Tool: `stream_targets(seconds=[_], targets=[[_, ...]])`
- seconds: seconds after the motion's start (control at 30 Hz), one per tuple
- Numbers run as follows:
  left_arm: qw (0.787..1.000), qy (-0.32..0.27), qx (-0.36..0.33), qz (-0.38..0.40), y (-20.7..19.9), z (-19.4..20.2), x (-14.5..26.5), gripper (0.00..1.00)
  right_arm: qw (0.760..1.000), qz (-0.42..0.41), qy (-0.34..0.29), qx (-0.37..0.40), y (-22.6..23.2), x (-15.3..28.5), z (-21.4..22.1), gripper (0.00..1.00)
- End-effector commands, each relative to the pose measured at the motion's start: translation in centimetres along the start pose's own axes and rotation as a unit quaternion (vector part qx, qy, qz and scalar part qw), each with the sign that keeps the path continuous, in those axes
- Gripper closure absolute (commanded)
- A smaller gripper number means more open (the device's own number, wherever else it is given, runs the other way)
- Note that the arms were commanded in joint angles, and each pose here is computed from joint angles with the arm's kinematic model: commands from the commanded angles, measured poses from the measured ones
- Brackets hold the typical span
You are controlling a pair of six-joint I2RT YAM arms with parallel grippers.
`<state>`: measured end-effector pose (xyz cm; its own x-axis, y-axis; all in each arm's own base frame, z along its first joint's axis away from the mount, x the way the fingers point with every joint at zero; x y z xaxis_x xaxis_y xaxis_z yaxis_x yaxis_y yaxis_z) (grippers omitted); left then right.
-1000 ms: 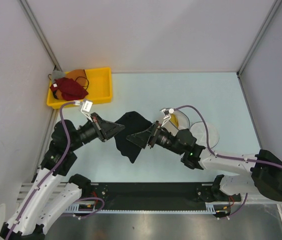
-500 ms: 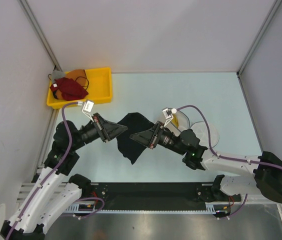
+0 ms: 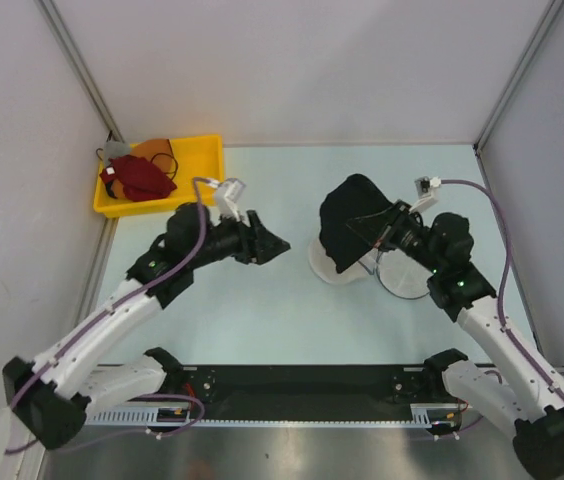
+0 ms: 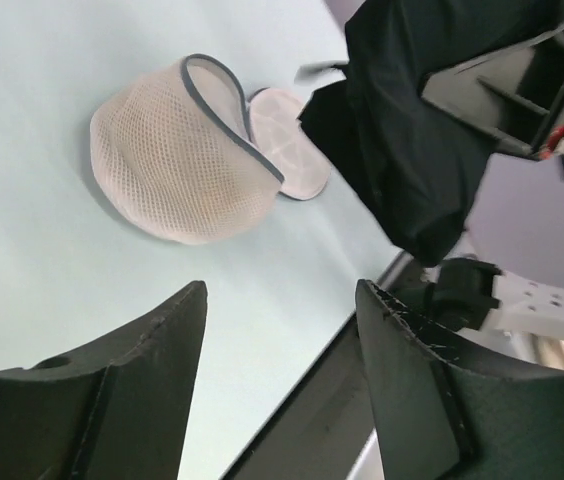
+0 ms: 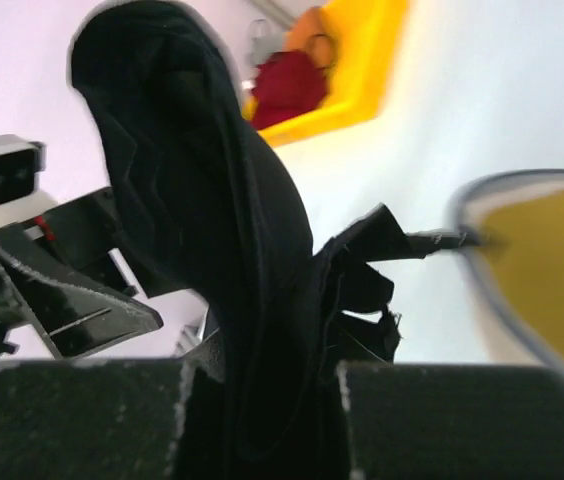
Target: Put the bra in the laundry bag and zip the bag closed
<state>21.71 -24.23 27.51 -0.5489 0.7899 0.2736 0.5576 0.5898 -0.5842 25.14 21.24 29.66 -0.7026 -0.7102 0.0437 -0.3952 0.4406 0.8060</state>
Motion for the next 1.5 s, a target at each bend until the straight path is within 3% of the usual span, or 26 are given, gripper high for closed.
stream_targets(seconds=[0.0, 0.27, 0.3, 0.5, 0.6, 0.67, 0.93, 1.07, 1.27, 1.47], targets=[[0.997, -0.02, -0.072, -0.026, -1.4, -2.4, -4.7, 0.33, 0.997, 0.042, 0.068, -0.02, -4.1, 3.2, -0.8, 1.0], [0.99, 0.086, -0.095, -0.051, 2.0, -0.5, -17.0, 0.28, 0.995, 0.07, 0.029, -0.059, -9.6, 5.2, -5.0, 1.0], [0.99, 0.074, -0.112, -0.05, 1.5, -2.0, -17.9, 0.28, 0.995, 0.063, 0.034, -0.065, -9.6, 5.1, -5.0, 1.0], [0.978, 0.129, -0.139, -0.09, 4.6, -0.8, -22.5, 0.31, 0.991, 0.031, 0.039, -0.126, -10.2, 4.6, -4.7, 1.0], [0.973, 0.143, -0.144, -0.105, 5.7, 0.0, -23.0, 0.35, 0.987, 0.037, 0.044, -0.147, -10.8, 4.4, -4.4, 1.0], [0.971, 0.152, -0.145, -0.112, 6.3, 0.6, -23.2, 0.44, 0.985, 0.043, 0.051, -0.16, -11.7, 4.2, -4.1, 1.0], [0.969, 0.162, -0.147, -0.113, 6.8, 1.3, -23.3, 0.66, 0.98, 0.039, 0.079, -0.177, -13.1, 2.5, -3.5, 1.0], [0.971, 0.158, -0.144, -0.106, 6.4, 1.1, -23.3, 0.81, 0.974, 0.034, 0.127, -0.186, -13.3, -0.2, -1.7, 1.0], [0.979, 0.13, -0.14, -0.077, 5.0, 0.5, -22.7, 0.97, 0.962, 0.047, 0.173, -0.207, -14.3, -2.3, 2.1, 1.0], [0.982, 0.118, -0.139, -0.054, 4.5, 1.1, -21.9, 1.0, 0.95, 0.073, 0.21, -0.218, -16.6, -2.0, 4.8, 1.0]])
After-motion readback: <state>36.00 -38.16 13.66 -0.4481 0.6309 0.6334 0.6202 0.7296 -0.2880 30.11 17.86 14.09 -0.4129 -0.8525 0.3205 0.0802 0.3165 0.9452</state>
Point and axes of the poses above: each gripper's point midway between its finger pads, its own x axis back along the fingers, its own y axis along the line the jaws close on, z = x × y, the point moved 1 cm from there along x, back along the fingers, and after that the axes turned 3 degrees about -x, right-handed, at the moved point
